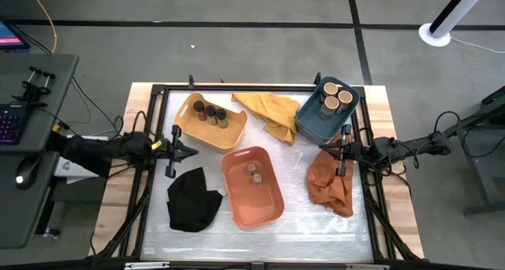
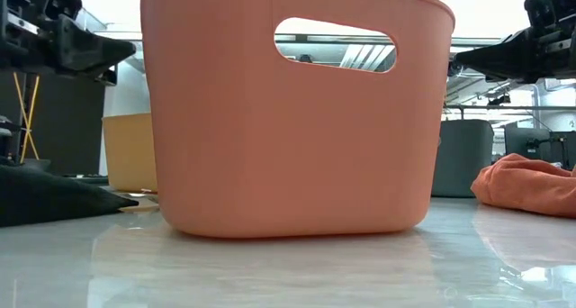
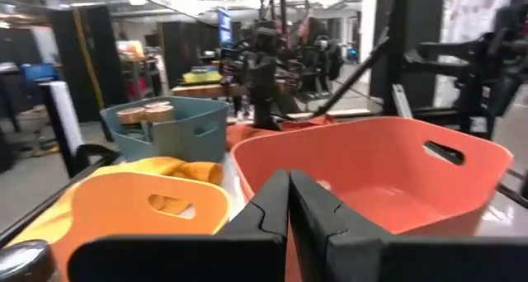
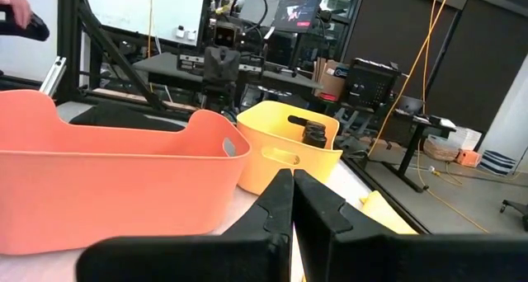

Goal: Sort spices by type
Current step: Return to Home Position

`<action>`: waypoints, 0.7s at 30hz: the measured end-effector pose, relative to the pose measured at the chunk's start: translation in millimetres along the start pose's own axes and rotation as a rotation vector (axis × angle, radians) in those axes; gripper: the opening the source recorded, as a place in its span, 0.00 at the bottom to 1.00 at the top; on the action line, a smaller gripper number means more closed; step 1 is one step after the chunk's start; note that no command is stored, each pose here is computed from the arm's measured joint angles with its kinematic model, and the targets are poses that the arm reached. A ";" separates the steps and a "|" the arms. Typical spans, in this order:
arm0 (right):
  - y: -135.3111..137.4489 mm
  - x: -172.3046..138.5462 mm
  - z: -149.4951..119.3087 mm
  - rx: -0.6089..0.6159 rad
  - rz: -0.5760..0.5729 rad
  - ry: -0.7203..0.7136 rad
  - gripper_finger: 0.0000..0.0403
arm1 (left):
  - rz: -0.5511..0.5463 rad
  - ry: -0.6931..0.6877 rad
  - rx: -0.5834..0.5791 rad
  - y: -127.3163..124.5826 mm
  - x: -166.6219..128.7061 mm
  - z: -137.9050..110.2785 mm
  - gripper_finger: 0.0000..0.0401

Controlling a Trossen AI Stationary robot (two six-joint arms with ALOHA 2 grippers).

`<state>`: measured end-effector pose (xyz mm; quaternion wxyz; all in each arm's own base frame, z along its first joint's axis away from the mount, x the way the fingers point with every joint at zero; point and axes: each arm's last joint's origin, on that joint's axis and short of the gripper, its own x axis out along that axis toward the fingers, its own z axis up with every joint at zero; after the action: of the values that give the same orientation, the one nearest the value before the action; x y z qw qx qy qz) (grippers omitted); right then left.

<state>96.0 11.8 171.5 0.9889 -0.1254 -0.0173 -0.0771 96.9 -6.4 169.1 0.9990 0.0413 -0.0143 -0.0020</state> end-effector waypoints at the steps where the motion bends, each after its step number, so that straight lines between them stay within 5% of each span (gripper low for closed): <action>1: 0.0 0.0 0.0 0.000 0.000 0.000 0.00 | -0.016 0.003 0.001 0.4 0.1 -0.5 0.00; 21: 0.0 0.0 0.0 0.000 0.000 0.000 0.00 | 0.019 0.016 -0.052 8.6 0.4 -2.1 0.00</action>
<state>96.0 11.8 171.6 0.9890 -0.1254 -0.0175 -0.0772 97.4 2.3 167.7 0.9998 0.0153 -0.0067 0.0075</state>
